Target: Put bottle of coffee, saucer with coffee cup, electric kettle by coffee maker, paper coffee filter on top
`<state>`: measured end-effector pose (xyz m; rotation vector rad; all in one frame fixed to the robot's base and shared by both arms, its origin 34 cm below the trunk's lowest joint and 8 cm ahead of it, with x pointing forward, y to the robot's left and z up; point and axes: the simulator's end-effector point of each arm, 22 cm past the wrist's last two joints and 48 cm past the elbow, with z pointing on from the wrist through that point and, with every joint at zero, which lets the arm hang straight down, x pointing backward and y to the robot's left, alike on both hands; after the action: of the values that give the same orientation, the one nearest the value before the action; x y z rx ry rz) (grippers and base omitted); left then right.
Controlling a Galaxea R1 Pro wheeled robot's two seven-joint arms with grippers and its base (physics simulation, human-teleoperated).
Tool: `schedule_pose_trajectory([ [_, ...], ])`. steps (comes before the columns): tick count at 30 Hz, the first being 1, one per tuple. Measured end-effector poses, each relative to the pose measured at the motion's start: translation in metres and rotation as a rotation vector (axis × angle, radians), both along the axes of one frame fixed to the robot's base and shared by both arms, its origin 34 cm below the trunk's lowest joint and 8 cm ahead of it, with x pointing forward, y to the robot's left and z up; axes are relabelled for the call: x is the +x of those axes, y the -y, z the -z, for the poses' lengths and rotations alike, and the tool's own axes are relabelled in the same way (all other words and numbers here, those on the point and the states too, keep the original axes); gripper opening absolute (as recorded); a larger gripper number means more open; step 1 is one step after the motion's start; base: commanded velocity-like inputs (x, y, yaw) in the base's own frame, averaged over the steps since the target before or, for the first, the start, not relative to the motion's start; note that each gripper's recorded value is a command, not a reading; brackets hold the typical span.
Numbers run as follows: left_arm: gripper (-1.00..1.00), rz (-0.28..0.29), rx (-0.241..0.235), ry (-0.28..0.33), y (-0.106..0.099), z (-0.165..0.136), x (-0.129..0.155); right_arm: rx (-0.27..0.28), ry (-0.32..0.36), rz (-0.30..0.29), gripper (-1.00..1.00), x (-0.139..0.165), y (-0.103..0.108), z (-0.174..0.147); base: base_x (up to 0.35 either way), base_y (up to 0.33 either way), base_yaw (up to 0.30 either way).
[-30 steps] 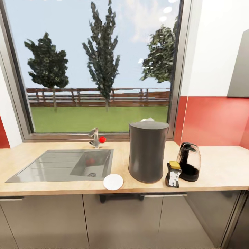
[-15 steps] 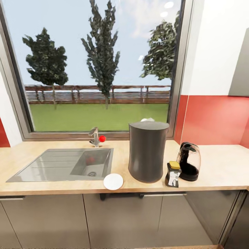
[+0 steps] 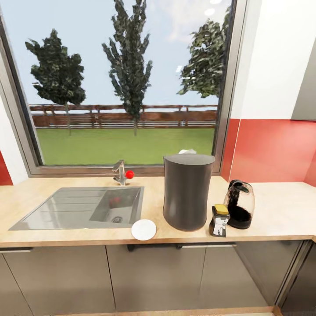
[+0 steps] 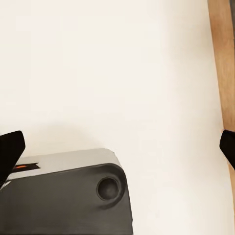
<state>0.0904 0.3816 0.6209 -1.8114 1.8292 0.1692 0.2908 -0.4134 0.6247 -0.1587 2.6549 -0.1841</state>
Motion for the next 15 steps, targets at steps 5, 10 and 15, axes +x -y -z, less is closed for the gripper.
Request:
schedule_pose_trajectory([
  [5, 1.00, 0.000, 0.000, -0.009, -0.001, -0.005, -0.006, 0.000, -0.010, 0.000, 1.00, -0.005, 0.000, -0.003, 0.000, 0.000, 0.000],
  [10, 1.00, 0.005, 0.000, -0.017, 0.000, -0.010, -0.009, 0.001, -0.019, 0.000, 1.00, -0.009, -0.001, -0.006, 0.000, 0.000, 0.000],
  [15, 1.00, 0.020, 0.003, -0.022, 0.001, -0.010, -0.010, 0.002, -0.027, 0.000, 1.00, -0.012, -0.002, -0.004, 0.000, 0.000, 0.000],
])
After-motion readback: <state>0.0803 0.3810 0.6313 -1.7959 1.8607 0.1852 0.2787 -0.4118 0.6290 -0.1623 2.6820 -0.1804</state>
